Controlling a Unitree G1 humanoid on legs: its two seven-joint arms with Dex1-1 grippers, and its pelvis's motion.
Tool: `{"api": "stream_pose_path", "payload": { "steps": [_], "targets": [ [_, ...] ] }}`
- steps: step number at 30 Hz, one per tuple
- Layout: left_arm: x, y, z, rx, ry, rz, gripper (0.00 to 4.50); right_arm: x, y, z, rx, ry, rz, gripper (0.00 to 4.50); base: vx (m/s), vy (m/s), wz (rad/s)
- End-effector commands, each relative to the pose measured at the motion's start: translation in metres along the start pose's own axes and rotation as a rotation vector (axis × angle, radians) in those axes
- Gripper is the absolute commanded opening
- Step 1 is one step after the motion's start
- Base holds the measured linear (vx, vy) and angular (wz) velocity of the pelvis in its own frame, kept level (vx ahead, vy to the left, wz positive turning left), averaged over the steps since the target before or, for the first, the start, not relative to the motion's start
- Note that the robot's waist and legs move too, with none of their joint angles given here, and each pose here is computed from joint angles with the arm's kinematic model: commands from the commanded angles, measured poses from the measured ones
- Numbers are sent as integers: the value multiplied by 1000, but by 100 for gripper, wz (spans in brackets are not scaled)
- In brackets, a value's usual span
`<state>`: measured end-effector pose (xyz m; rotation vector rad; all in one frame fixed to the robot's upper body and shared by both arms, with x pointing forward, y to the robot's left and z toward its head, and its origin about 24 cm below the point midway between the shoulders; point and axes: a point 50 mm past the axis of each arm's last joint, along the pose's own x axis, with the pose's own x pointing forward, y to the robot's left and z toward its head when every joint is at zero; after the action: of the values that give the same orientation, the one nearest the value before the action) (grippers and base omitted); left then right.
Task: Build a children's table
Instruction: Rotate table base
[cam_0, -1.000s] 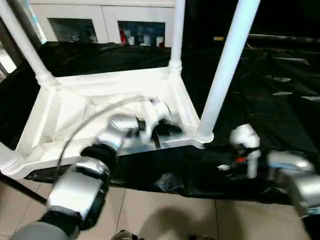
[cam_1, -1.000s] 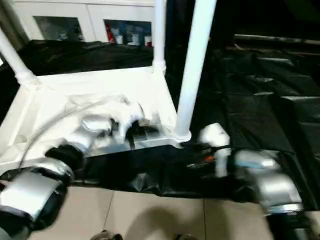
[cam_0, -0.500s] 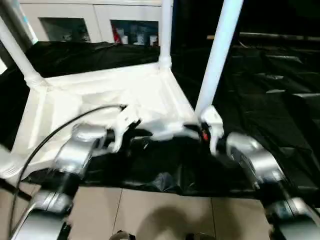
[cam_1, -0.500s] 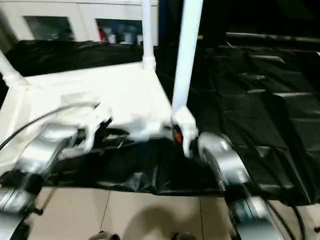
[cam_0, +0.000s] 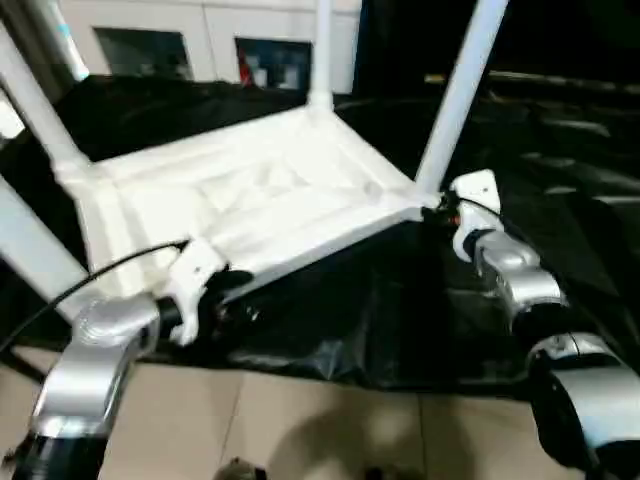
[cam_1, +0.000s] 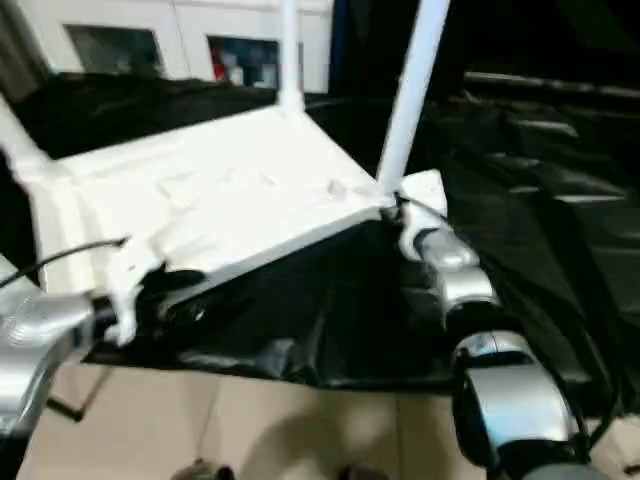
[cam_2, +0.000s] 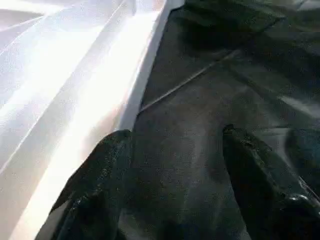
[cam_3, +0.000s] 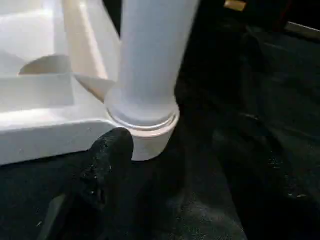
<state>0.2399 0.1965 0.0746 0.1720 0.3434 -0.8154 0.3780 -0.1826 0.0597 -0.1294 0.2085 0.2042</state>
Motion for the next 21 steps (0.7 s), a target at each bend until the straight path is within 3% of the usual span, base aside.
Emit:
{"api": "stream_pose_path", "payload": {
  "steps": [1,5,9,15,16,18,20,21],
  "targets": [
    [-18,-4,3,-19,-1,8,355,2,5,10,47,-69,69,299,0,0,0],
    [-47,-18,-6,-88,92,-74,395,0,19,4,27,-78,215,299,0,0,0],
    [-66,-21,-14,-121,163,-91,434,-4,32,-3,48,-87,342,299,0,0,0],
    [-66,-13,-16,-84,165,1,447,-10,55,-1,66,-136,544,299,0,0,0],
    [-61,-12,-15,-82,139,34,447,-8,62,6,46,-167,582,299,0,0,0],
    [-59,-11,-14,-81,130,42,447,-7,64,8,45,-176,583,299,0,0,0],
    [-57,-13,-17,-97,127,44,447,1,59,24,67,-214,498,299,0,0,0],
    [-57,-13,-17,-97,127,44,447,1,59,24,67,-214,498,299,0,0,0]
  ]
}}
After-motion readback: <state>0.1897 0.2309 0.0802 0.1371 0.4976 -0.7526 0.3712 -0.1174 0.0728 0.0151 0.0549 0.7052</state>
